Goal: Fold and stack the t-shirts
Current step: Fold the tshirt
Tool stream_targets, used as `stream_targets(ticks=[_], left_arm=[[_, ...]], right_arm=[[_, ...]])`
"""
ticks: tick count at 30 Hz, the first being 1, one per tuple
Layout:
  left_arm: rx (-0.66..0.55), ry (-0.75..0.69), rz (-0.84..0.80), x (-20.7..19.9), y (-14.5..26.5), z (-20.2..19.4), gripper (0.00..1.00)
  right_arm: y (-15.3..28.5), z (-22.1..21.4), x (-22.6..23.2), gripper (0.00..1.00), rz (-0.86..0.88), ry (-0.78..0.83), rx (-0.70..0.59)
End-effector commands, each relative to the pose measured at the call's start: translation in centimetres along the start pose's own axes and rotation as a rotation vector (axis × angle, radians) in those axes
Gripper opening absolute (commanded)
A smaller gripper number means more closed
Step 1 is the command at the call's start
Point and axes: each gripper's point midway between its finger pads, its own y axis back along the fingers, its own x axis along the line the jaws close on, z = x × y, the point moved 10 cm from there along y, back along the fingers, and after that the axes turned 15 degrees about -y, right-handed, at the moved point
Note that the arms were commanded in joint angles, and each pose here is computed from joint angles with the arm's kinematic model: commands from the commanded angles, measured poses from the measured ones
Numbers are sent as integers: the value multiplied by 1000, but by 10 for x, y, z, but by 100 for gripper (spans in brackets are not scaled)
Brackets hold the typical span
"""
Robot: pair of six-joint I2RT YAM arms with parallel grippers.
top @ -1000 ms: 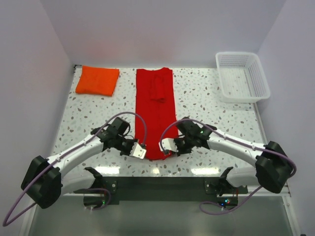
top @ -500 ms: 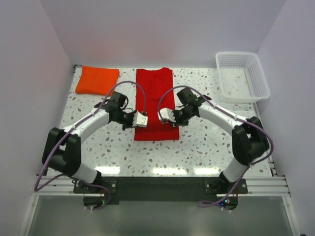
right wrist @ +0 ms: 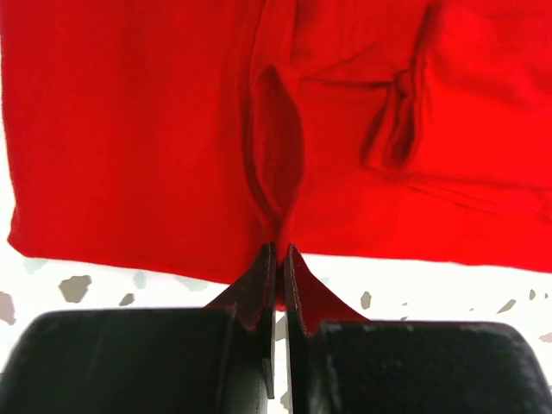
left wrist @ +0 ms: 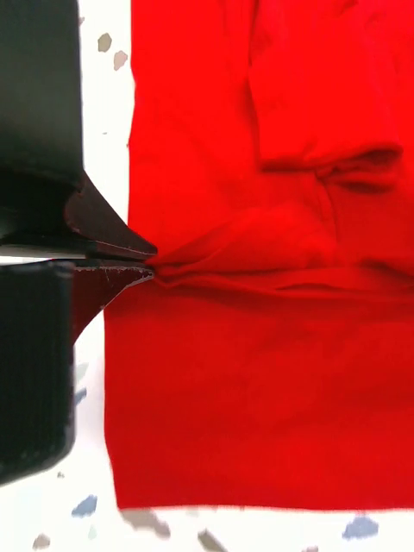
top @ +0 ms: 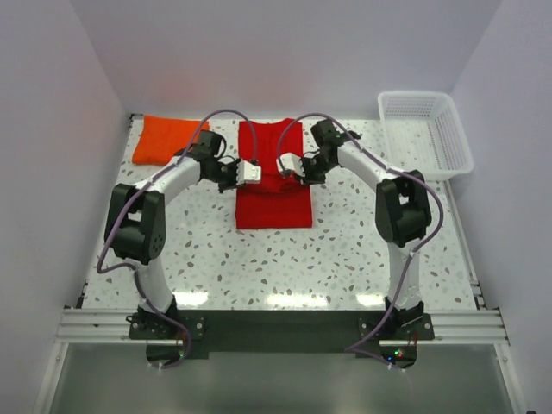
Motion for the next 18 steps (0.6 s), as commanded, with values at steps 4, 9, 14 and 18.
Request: stream_targets(ticks=[4, 9, 14, 18], left_arm=[[3, -86, 101, 38, 4, -9, 0], [-5, -101, 115, 52, -3, -17, 0], [9, -103, 138, 57, -10, -29, 0], [24, -90, 151, 62, -13, -38, 0]], right_arm=[[0, 6, -28, 0, -8, 47, -51], [-5, 8, -47, 0, -21, 51, -64], [-15, 4, -57, 0, -32, 54, -54], [-19, 1, -62, 0, -55, 46, -43]])
